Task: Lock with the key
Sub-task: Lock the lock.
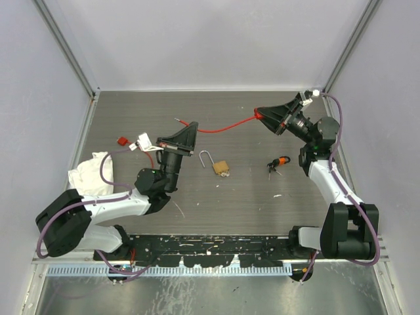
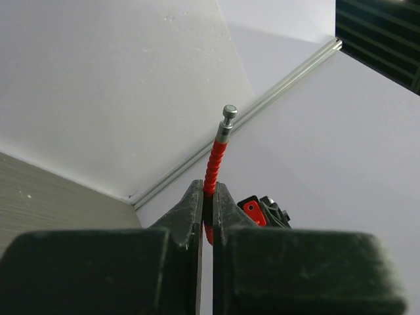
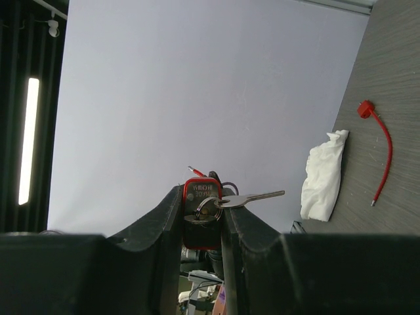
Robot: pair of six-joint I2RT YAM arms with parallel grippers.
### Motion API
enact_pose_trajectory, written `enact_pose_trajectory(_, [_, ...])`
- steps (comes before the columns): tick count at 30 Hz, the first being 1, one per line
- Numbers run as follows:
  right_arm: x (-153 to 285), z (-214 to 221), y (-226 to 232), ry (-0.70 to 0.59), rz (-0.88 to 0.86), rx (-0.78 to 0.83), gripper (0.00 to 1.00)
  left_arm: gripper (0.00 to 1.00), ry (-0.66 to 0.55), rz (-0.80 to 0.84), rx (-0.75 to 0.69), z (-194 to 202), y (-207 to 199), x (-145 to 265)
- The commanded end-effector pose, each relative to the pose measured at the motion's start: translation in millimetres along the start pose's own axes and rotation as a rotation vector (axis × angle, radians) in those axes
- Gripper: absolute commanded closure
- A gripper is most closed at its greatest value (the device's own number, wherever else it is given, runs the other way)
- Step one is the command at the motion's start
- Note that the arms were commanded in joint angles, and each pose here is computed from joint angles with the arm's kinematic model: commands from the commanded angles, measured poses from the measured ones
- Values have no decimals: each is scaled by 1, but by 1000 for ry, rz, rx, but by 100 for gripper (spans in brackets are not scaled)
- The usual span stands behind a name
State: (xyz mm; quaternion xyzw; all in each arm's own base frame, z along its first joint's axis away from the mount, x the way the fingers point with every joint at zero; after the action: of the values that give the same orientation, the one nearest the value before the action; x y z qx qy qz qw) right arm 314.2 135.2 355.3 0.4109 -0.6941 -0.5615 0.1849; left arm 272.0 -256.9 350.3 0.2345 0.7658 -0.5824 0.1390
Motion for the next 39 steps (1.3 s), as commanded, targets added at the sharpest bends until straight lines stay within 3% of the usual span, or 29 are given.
enact_pose_trajectory(1, [2, 3, 26, -5, -64, 109, 99, 100, -45, 103, -52, -19, -31, -7])
enact_pose_trajectory(6, [-1, 5, 30, 49, -41, 292, 99, 100, 37, 80, -139, -18, -36, -3])
enact_pose_trajectory(12, [-1, 11, 38, 159, -39, 534, 99, 100, 401, -40, -294, 19, -22, 11])
enact_pose_trajectory(22, [7, 39, 49, 317, -182, 784, 99, 100, 783, 104, -264, 59, -48, 37])
enact_pose_trajectory(31, [16, 86, 21, 530, -192, 921, 99, 100, 992, 135, -224, 67, -48, 62])
enact_pose_trajectory(39, [32, 117, -10, 633, -258, 884, 99, 100, 1080, 106, -161, 68, -28, 103])
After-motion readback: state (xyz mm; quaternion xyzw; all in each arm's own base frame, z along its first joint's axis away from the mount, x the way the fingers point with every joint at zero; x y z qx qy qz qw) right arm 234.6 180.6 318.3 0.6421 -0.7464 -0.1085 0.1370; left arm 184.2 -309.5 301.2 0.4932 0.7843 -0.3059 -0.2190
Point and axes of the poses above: each gripper's point midway between its finger pads, its own x axis back along the fingers, its own y axis along the line the jaws close on, z = x × y, the point moved 2 cm from there along x, back along the fingers, and after that the axes turned 8 degrees about x, right-handed, at the moved point
